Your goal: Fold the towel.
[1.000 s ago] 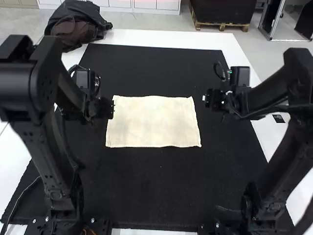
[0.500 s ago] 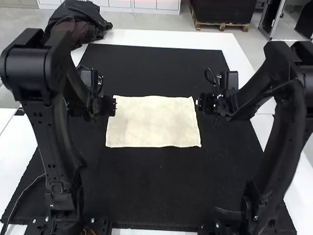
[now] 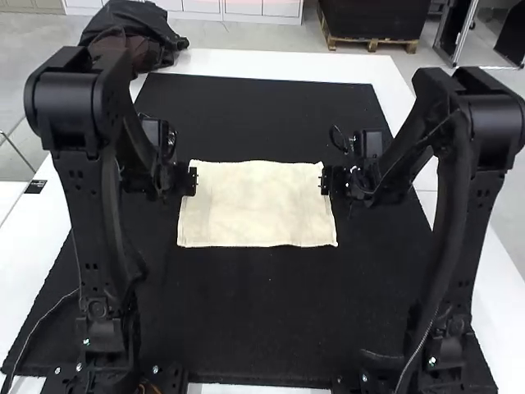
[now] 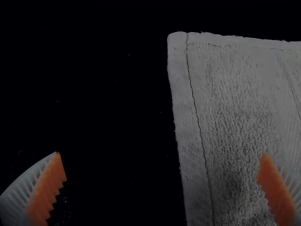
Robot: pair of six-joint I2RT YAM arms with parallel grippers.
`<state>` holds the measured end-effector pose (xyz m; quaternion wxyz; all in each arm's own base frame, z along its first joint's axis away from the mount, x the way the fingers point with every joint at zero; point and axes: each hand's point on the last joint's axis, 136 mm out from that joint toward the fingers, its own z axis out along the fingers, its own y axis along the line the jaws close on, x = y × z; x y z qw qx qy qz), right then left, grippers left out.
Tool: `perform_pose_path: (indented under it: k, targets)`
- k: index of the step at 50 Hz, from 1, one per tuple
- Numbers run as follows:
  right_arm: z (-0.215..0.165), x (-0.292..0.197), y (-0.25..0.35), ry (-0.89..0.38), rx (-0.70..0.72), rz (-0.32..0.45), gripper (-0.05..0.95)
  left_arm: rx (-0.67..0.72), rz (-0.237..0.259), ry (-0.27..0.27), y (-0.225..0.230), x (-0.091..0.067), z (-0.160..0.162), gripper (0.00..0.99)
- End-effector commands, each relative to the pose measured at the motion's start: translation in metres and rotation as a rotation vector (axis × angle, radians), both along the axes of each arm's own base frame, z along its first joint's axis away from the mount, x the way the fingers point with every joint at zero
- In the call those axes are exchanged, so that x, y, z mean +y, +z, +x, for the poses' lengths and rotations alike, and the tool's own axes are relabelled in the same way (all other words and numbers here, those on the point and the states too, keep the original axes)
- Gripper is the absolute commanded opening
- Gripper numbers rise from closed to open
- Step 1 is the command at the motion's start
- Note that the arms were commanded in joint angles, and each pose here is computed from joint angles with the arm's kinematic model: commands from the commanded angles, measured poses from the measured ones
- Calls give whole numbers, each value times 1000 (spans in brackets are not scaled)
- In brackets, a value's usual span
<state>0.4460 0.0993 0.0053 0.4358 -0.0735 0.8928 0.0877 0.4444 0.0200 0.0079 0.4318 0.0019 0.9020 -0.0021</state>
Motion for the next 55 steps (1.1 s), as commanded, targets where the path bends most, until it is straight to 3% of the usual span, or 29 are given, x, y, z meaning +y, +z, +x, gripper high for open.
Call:
perform_pose_path:
  k: [1, 46, 55]
  targets:
    - [10, 7, 4, 1, -24, 3, 907, -30, -1, -14, 9, 1, 11, 957]
    - [29, 26, -9, 36, -39, 7, 911, -23, -6, -39, 0, -6, 21, 949]
    - [29, 32, -12, 50, -35, 9, 910, -8, 13, -60, -7, -9, 19, 934]
